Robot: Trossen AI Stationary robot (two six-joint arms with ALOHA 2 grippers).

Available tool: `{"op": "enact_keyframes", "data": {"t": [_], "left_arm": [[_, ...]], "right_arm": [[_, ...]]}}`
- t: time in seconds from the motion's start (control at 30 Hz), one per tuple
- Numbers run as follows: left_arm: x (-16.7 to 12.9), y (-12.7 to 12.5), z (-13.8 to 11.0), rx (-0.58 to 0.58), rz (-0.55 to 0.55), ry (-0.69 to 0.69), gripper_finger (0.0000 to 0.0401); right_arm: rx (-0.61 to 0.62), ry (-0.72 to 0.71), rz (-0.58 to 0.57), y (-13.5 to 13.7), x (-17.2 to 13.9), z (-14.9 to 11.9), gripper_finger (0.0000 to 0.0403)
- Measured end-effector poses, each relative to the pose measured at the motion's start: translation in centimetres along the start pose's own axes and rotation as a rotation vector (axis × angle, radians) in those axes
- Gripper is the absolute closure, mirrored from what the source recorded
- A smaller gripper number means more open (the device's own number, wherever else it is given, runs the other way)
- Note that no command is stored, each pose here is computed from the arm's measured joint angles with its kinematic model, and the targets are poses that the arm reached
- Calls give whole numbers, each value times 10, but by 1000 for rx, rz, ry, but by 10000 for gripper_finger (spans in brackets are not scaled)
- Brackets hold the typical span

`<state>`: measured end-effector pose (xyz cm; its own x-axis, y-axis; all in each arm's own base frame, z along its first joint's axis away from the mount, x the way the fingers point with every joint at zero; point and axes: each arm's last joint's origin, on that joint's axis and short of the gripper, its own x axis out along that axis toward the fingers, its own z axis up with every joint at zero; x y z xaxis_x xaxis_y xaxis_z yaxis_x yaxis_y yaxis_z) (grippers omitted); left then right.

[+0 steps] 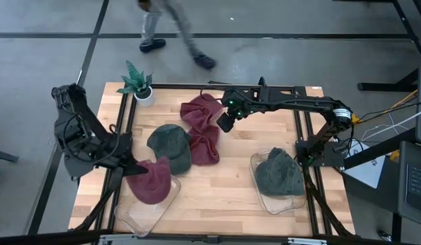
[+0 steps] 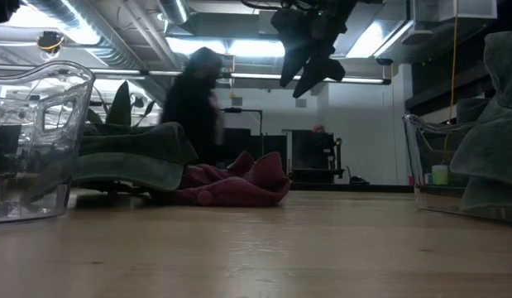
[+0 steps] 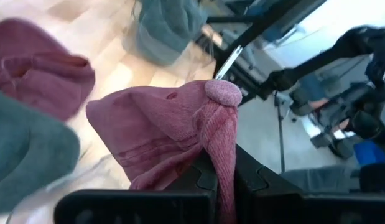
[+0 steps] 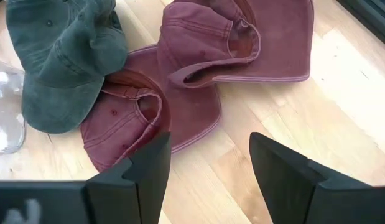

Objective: Pick & Place hat
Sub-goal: Put the right red cap into the left transparent bin

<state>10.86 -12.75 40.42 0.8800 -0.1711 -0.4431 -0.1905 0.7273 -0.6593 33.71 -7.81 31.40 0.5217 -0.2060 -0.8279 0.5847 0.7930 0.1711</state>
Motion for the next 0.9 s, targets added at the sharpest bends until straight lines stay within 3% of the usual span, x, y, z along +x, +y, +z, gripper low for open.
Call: {"op": "enact_keyframes", "data": {"t": [0.23,0.53,0.9], "left_arm": [[-2,-10,-20,-17,90,62,398],[28,-24,-61,-86,210,49,398],[69,-13,-102,-148,507,-43,398]], "right_arm": [[2,0,1,0,0,0,186],[13,-26,13,1,0,3,186],[8,-70,43,4,0,7,186]]}}
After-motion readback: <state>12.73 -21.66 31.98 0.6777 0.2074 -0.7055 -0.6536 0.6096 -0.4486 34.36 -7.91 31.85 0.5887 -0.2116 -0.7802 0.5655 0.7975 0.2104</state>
